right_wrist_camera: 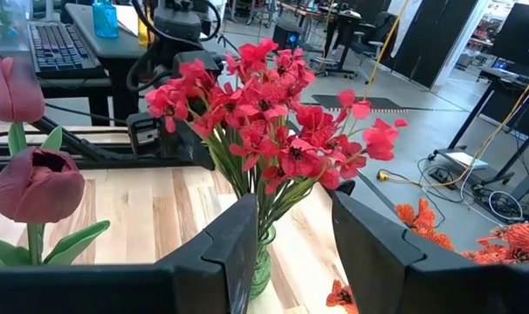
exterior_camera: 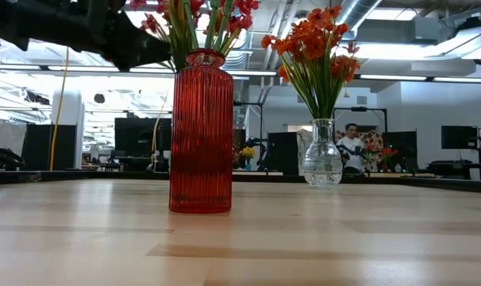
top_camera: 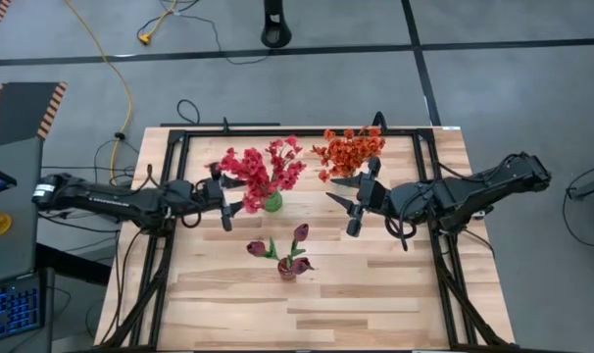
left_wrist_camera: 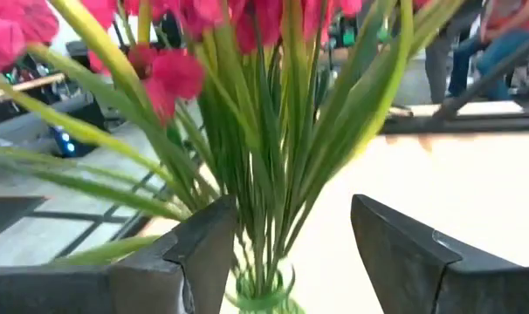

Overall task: Sort flowers into vase by color
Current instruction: Put the pink flowers into the green vase, then return to Home Position

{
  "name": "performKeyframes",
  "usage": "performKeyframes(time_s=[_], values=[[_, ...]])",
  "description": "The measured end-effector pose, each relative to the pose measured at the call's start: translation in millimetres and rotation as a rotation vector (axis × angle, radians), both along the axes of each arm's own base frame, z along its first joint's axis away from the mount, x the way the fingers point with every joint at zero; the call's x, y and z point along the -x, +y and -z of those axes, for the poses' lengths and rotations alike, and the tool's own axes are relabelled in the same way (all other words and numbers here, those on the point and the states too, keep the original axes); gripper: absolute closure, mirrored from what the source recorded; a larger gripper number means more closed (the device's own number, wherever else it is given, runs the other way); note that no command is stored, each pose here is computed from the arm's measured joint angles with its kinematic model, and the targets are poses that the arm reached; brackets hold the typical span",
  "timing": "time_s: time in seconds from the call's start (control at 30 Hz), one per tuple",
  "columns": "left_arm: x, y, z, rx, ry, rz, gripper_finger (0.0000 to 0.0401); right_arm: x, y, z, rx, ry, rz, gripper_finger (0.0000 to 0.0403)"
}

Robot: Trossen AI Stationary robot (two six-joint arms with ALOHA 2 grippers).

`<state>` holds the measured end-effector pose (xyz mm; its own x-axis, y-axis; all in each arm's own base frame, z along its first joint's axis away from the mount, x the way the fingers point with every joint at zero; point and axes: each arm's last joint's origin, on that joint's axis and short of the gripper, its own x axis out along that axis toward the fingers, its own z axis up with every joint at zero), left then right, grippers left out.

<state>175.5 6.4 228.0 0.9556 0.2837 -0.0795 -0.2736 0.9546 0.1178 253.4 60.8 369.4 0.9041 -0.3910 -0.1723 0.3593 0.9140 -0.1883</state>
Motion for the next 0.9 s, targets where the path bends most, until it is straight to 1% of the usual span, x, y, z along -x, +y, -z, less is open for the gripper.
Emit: performKeyframes(time_s=[0.27,0.47,0.7,0.8,0.9], values=[[16.4,0.2,0.1,-0.002,0.066,0.001,0.0184,0.8,-0.3,-0.4,-0.001,-0.001,0.001,0.0228],[28.9,0.0,-9.6,-0.001,0.001,0.012,0.0184,10.6,-0.6,-8.3,-0.011,-0.032,-0.008,0.0228],[43.2,-1.4,-20.3,-0.011,-0.081,0.070,0.0184,40.9,-3.3,-27.1,-0.032,-0.093,-0.040,0.0248],[49.3,-1.7,-20.6,-0.011,-0.078,0.084,0.0184,58.1,-6.4,-32.6,-0.036,-0.091,-0.054,0.0268],[56.5,-1.2,-20.7,-0.012,-0.075,0.071,0.0184,75.1,-9.9,-34.6,-0.051,-0.073,-0.065,0.0296]])
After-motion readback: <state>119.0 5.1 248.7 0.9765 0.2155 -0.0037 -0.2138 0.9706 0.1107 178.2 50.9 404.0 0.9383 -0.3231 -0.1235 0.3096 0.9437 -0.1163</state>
